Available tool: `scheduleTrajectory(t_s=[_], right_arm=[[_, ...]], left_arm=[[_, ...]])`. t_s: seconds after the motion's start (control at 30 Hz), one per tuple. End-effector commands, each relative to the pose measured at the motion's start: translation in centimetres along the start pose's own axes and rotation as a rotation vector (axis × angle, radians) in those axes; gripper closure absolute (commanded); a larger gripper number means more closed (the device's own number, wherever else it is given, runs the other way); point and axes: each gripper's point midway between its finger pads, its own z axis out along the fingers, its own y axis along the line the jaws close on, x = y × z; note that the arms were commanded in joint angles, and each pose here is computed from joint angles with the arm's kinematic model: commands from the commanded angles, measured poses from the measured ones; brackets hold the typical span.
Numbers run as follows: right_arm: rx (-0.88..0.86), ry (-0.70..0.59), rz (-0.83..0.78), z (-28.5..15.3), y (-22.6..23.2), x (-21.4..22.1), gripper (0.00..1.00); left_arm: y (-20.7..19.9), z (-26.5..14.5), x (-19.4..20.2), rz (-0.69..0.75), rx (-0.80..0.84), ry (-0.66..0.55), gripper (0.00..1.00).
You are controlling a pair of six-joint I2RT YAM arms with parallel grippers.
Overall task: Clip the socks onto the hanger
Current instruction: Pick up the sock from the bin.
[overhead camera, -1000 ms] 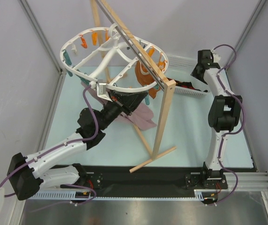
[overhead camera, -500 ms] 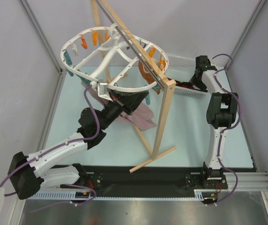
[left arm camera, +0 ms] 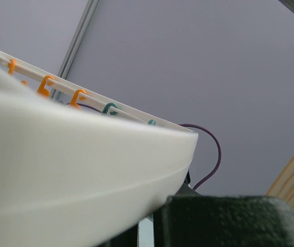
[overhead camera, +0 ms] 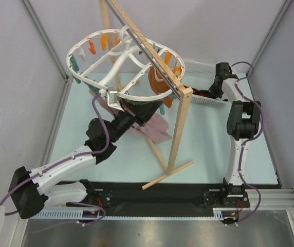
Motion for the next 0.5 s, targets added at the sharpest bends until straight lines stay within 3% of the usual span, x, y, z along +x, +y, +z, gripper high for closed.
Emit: scheduleTrajectory(t_s=[0.0,0.2,0.3,0.47], right_arm=[[-0.096,-0.087,0.006,-1.0,1.8,-3.4,0.99],[-0.239,-0.185,-0.039,-5.7,4.1,-8.3,1.0],[-0.467,-0.225,-0.204,-10.1,7.4,-9.1,1.0],[-0.652,-0.199,-0.401,-12.6,10.2,-8.7,1.0]], left_arm=[[2.9,-0.4,2.1,-0.067,-0.123,0.041,1.0],[2.8,-0.6,2.1,-0.074,-0.126,0.044,1.0],[2.8,-0.7,2.2,-0.078,-0.126,0.046,1.0],[3.0,-0.7,2.4,-0.086,-0.129,0.049,1.0]])
